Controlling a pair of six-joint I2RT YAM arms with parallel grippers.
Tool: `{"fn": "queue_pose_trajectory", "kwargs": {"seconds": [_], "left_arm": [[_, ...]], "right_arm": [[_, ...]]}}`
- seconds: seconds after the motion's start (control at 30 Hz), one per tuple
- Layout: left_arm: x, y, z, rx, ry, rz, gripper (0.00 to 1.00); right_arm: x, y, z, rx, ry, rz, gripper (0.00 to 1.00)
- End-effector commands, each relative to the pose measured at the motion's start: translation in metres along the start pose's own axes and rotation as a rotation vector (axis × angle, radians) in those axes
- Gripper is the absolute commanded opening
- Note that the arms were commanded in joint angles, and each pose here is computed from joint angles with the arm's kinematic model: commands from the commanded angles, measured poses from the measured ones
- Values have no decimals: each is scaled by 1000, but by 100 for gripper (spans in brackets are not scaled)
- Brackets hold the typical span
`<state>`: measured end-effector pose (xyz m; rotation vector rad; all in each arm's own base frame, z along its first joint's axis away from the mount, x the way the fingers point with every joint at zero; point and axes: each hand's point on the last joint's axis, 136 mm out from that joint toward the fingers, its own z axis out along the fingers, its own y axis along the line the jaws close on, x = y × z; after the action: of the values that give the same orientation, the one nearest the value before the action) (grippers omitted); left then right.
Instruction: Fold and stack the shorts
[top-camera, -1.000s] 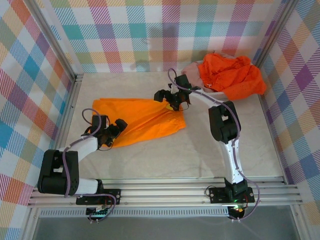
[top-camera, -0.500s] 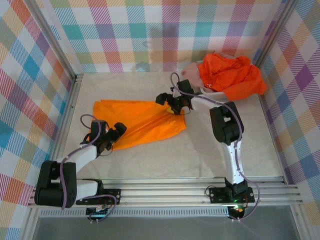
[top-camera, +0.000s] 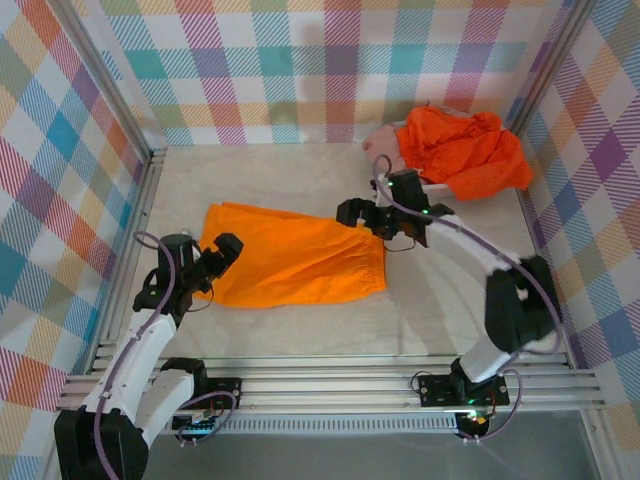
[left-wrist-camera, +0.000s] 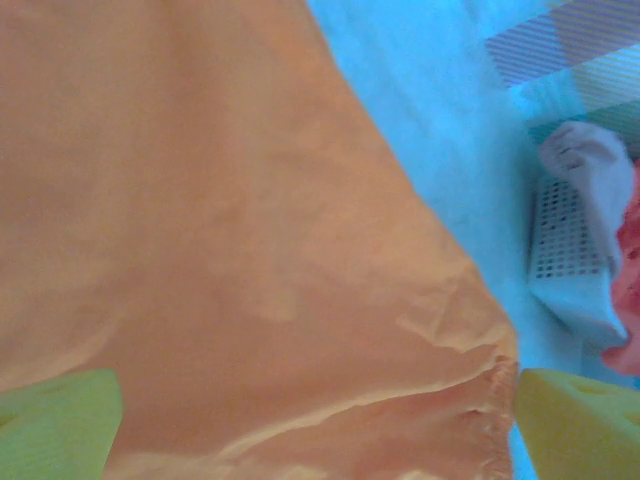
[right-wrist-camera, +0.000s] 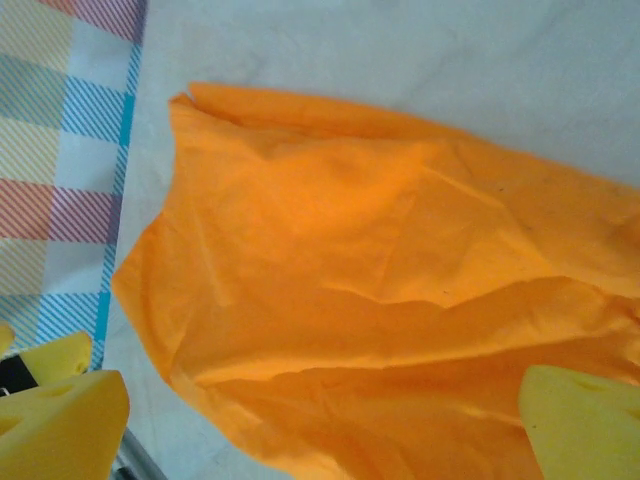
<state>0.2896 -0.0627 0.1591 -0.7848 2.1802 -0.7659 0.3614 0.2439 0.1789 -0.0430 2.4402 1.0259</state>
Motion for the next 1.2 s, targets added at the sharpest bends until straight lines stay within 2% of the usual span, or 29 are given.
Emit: {"fn": "queue_pose_trajectory", "kwargs": {"seconds": [0.0,0.2,0.4,0.5,0.7,0.93,1.07,1.17], "left_arm": [[4,0,8,-27,51,27,100],[14,16,49,-58,127,0,100],[31,50,73,-142,166,-5,100],[40,61,79,-164,184,-10,100],[49,72,82,-187,204,-5,100],[55,81,81,-207,210,3,100],[55,82,82,-207,211,3,100],[56,83,82,-209,213,6,100]], "right_arm": [[23,-48,-25,203,-10,-27,99],[69,-94,-30,285,111,57,100],[90,-113,-13,337,190,111,88],[98,-117,-1,400,232,79,87],[98,-128,12,542,264,51,86],[91,-131,22,588,253,45,84],[94,-132,33,566,273,74,83],[95,-119,37,494,280,81,85]]}}
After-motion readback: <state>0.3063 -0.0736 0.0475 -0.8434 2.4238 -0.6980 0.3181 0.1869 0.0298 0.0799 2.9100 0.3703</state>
